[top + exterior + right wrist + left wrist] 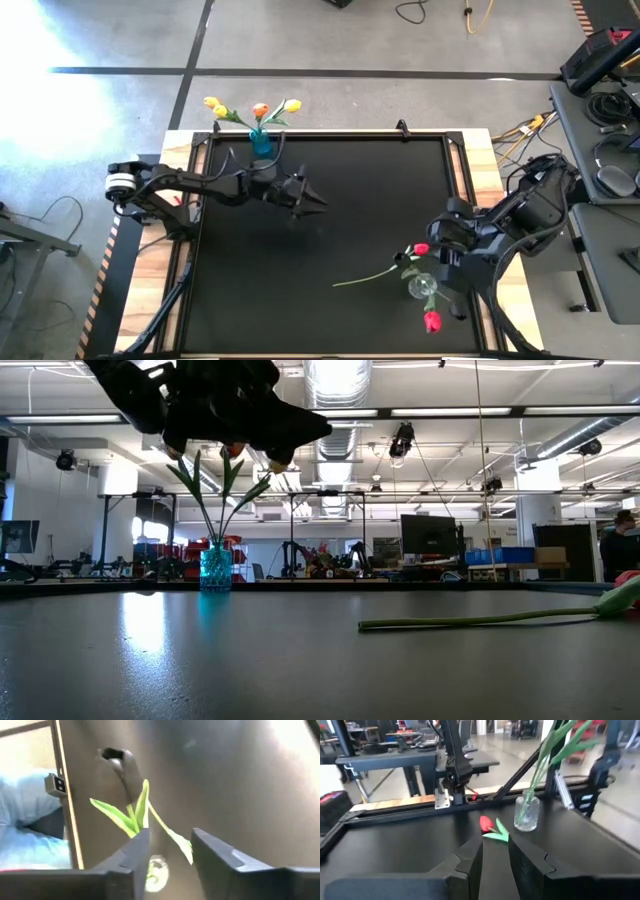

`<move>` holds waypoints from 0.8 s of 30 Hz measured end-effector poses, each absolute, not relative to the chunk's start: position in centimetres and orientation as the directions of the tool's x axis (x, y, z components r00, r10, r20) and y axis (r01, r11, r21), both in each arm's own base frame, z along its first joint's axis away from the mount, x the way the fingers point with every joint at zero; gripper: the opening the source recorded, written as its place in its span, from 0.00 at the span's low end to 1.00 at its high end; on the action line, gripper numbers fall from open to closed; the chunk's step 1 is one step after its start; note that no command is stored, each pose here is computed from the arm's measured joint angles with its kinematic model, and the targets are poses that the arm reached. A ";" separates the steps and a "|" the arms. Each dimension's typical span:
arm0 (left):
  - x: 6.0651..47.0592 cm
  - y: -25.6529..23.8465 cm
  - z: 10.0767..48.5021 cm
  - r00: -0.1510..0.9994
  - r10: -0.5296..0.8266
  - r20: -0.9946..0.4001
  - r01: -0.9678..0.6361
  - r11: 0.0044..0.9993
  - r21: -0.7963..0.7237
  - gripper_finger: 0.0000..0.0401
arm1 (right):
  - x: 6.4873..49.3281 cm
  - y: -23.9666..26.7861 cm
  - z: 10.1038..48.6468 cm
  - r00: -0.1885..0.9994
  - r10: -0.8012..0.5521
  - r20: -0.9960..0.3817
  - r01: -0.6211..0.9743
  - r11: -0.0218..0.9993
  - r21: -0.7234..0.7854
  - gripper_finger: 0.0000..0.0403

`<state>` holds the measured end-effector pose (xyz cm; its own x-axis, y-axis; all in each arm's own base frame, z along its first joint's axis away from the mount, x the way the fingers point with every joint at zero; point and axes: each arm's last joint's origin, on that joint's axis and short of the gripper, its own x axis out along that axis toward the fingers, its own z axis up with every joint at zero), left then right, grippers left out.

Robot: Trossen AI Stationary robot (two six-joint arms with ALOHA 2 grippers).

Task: Sort flowers into vase by color
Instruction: Put the red flower into the transparent vase

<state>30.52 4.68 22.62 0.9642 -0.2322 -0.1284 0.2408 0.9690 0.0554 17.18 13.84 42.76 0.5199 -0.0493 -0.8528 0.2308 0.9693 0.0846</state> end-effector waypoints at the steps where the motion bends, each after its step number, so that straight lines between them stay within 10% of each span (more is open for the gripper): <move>1: 30.7 4.5 22.7 0.966 -0.220 -0.135 0.231 0.970 0.073 0.20 | 17.1 13.8 42.7 0.507 -0.040 -0.861 0.247 0.964 0.100 0.31; 7: 30.6 4.2 22.7 0.969 -0.220 -0.115 0.230 0.969 0.088 0.19 | 16.7 14.9 39.9 0.384 -0.010 -0.923 0.265 0.959 0.100 0.05; 24: 30.5 4.1 22.5 0.967 -0.227 -0.119 0.236 0.970 0.063 0.19 | 9.7 14.5 30.8 0.189 -0.137 -0.972 0.481 0.876 -0.030 0.02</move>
<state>30.47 4.15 22.45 0.9666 -0.2270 -0.1190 0.2355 0.9698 0.0630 9.68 14.47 30.81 0.1887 -0.1366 -0.9725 0.4806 0.8764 -0.0298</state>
